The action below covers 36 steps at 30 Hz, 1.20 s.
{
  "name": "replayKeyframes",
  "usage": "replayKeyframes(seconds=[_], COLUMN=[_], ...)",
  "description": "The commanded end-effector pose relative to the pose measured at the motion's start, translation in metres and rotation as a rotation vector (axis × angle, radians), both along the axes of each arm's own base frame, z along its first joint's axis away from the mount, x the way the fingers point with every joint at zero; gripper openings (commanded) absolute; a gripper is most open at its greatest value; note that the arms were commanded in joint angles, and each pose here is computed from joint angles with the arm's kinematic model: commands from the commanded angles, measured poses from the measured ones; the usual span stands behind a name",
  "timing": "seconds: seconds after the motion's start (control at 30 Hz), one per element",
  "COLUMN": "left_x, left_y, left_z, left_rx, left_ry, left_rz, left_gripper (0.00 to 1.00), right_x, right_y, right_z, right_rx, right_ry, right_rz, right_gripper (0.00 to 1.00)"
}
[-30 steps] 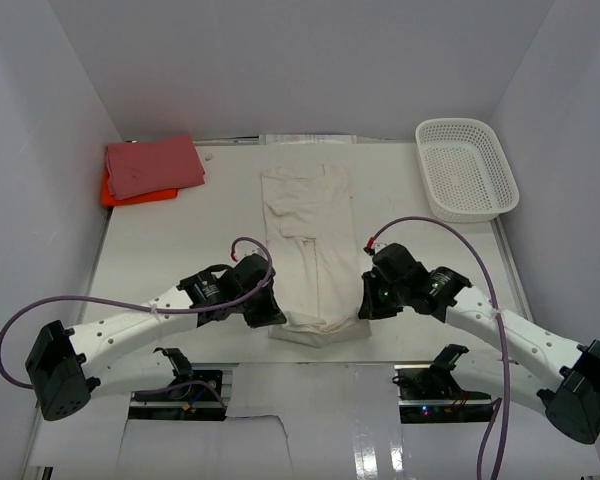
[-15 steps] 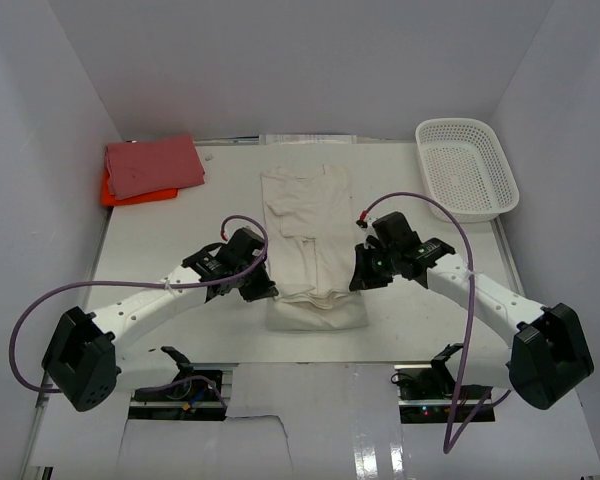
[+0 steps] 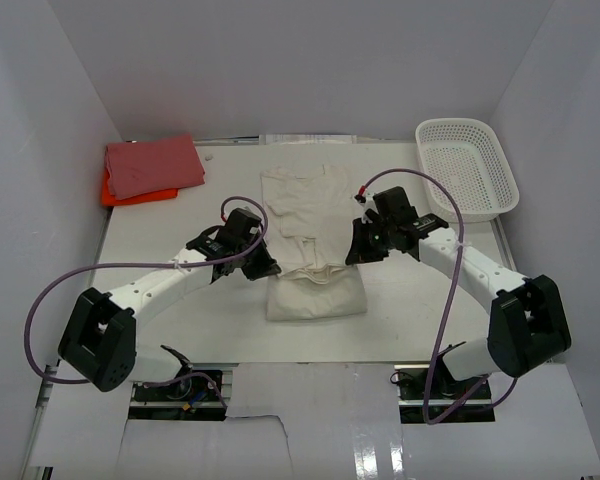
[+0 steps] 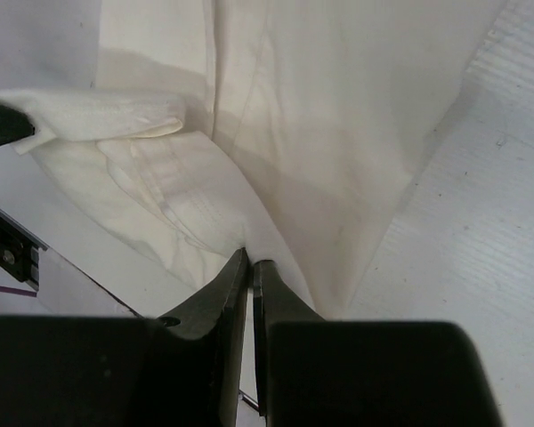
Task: Fold and stack the t-shirts
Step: Fold the folded rectangular tshirt in 1/3 of the way
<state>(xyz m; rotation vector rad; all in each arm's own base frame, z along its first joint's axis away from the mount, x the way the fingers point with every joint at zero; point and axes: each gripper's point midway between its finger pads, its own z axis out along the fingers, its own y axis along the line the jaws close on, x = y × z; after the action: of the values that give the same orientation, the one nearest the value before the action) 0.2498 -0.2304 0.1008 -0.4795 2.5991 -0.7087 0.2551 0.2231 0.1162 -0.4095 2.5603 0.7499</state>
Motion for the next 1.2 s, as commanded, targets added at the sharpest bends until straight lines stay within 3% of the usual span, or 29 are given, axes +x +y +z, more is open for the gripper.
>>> replayKeyframes(seconds=[0.0,0.33,1.17], left_x=[0.025,0.061,0.105], left_y=[-0.010,-0.001,0.006], left_z=[0.026,0.033,0.014], left_rx=[-0.045,-0.044,-0.037], left_ry=[-0.085,-0.114,-0.124], left_rz=[-0.020,0.019,0.059], left_gripper=[0.00,0.00,0.00], right_x=[0.024,0.055,0.104], right_y=[0.005,-0.003,0.000], right_z=[0.021,0.023,0.013], right_rx=[0.043,0.047,0.062], right_ry=[-0.075,-0.082,-0.071], right_rz=[0.011,-0.014,-0.043], right_gripper=[0.08,0.08,0.08])
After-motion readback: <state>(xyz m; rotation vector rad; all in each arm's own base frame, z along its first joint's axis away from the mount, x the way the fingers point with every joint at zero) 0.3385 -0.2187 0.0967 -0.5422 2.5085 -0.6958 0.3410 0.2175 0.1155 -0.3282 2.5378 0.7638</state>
